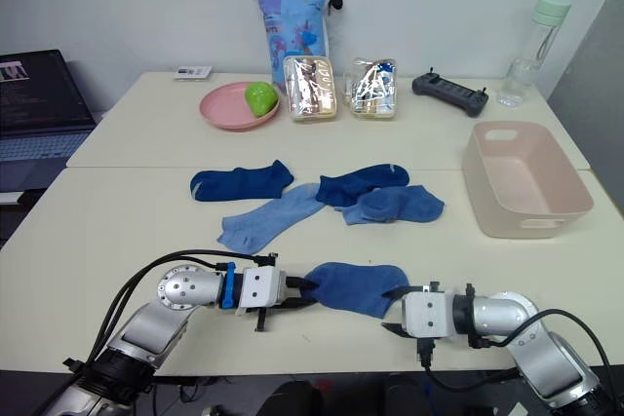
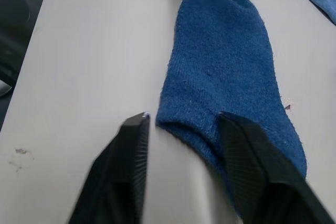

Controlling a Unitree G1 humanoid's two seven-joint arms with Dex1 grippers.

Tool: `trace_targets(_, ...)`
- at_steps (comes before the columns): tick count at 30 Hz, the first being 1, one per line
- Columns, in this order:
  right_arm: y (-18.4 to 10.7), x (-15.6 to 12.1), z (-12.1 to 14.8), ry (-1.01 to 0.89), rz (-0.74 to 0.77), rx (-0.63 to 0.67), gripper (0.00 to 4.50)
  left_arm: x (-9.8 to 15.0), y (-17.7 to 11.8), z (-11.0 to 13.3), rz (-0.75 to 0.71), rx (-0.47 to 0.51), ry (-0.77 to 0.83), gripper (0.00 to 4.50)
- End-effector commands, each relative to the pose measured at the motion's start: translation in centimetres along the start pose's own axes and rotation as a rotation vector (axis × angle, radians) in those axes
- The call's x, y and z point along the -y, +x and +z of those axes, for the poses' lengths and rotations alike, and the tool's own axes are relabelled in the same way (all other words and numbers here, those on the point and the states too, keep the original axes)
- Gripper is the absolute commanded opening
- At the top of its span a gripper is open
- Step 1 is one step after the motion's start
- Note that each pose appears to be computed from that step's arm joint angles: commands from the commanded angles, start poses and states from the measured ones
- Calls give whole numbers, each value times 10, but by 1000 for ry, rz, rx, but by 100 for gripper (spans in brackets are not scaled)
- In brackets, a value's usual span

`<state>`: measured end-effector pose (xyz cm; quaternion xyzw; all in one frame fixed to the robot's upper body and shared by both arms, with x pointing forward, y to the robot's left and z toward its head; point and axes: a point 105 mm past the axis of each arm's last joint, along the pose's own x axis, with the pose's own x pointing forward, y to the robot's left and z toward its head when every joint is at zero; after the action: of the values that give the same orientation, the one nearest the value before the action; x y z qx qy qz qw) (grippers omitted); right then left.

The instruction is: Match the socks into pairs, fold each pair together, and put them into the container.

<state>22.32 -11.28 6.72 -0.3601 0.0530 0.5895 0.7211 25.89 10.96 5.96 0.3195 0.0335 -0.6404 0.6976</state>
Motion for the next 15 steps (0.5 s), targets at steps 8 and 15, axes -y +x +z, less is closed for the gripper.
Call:
trace_targets(8,-3,12,10,5,-42,35,4,2,1,3,-13,22,-23,0)
trace_targets(15,-14,10,35,107,38,97,4,0,-10,40,-59,146,-80,0)
